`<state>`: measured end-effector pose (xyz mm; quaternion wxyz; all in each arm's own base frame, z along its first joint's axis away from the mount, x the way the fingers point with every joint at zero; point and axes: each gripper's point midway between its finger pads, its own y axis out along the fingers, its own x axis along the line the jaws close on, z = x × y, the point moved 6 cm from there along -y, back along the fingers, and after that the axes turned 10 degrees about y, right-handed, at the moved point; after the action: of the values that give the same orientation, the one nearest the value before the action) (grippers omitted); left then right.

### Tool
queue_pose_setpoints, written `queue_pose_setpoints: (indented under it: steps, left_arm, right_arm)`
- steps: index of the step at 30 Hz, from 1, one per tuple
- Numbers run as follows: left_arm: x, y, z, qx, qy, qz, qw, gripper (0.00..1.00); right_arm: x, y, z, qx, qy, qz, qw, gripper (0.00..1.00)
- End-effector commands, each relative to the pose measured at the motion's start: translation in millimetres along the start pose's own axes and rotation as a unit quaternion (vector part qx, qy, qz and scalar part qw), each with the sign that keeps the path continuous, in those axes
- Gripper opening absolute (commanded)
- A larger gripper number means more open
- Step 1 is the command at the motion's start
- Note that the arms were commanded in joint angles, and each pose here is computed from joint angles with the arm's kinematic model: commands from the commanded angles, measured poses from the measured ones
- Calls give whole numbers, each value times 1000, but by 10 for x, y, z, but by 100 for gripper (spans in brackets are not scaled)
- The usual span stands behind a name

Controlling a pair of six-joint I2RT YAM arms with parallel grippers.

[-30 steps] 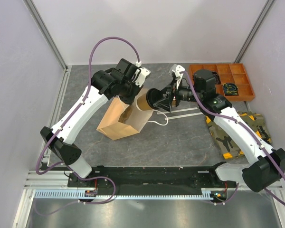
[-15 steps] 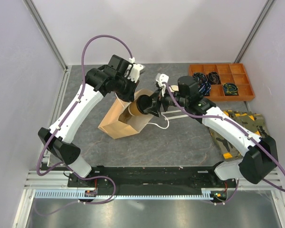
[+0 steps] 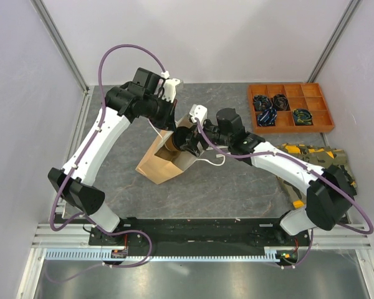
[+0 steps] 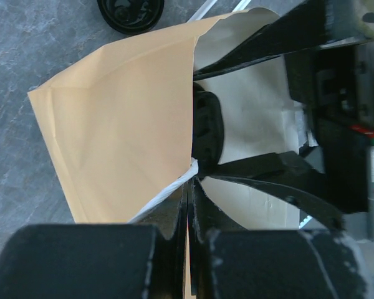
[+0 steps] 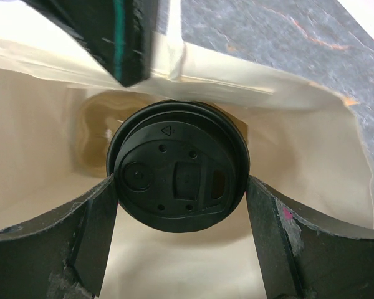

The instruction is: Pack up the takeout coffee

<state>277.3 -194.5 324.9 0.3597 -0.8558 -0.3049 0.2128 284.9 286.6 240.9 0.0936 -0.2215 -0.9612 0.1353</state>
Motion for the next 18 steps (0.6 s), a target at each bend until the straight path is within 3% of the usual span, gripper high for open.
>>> queue_pose_setpoints:
  steps: [1,18]
  left_arm:
    - [-28,-54,-65,-28,-21,30,999,2]
    - [-14,-88,-19,-44,-17,75,996,2]
  right_arm:
    - [-72,124,-157,-20,-31,34,999,23]
    - [-232,335,12,53,-48,63,995,22]
